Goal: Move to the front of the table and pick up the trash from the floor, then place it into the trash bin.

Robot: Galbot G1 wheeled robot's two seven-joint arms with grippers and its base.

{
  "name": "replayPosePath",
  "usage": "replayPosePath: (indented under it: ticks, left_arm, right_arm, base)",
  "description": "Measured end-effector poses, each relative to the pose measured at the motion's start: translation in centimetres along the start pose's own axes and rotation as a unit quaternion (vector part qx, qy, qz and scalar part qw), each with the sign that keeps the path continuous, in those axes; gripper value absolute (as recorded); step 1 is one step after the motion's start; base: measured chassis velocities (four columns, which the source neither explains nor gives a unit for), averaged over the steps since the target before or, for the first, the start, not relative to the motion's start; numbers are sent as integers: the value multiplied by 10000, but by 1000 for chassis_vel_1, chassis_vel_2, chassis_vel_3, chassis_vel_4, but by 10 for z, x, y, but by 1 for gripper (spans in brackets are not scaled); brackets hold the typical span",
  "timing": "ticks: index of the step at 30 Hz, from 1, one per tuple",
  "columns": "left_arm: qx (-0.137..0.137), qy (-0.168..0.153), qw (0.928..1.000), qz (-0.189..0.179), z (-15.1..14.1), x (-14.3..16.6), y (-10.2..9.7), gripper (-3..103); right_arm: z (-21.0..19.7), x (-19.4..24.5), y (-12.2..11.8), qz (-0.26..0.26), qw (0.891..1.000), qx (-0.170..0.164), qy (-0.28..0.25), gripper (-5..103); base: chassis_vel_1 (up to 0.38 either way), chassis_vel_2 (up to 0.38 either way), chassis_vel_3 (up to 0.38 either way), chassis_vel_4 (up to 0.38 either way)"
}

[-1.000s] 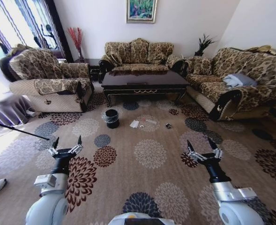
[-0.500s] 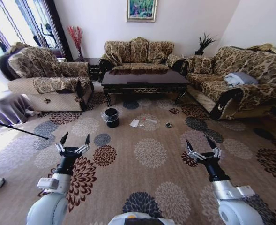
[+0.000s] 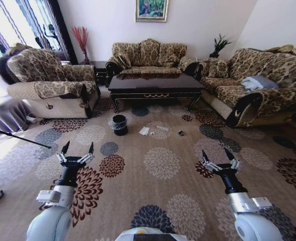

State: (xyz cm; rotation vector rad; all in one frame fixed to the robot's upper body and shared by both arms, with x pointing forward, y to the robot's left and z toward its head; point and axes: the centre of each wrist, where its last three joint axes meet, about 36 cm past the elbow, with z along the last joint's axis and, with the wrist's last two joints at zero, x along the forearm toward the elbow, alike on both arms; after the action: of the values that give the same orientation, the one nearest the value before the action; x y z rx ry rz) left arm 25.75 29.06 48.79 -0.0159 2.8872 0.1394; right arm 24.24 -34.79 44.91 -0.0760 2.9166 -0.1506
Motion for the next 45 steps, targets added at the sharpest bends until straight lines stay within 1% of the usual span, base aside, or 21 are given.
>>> replayPosePath:
  ticks: [9,13,18,27,45]
  left_arm:
    - [30,29,10000,-74,1,1,-1,100]
    - [65,165,9997,-191,7,1,0,100]
    - [95,243,9992,-295,8,2,0,100]
    - [103,180,9993,-304,2,2,0,100]
    - [166,154,9992,-344,5,-1,4,100]
  right_arm:
    - [3,1,1,-20,10000,-21,3,100]
    - [3,2,3,-20,10000,-44,-8,100]
    - [1,2,4,-6,10000,-53,-40,100]
    - [-1,2,5,-12,9999,-102,-68,100]
    - [-3,2,5,57,9998,-144,-111,100]
  base:
    - [0,0,0,0]
    - [0,0,0,0]
    - [0,0,0,0]
    - [0,0,0,0]
    - [0,0,0,0]
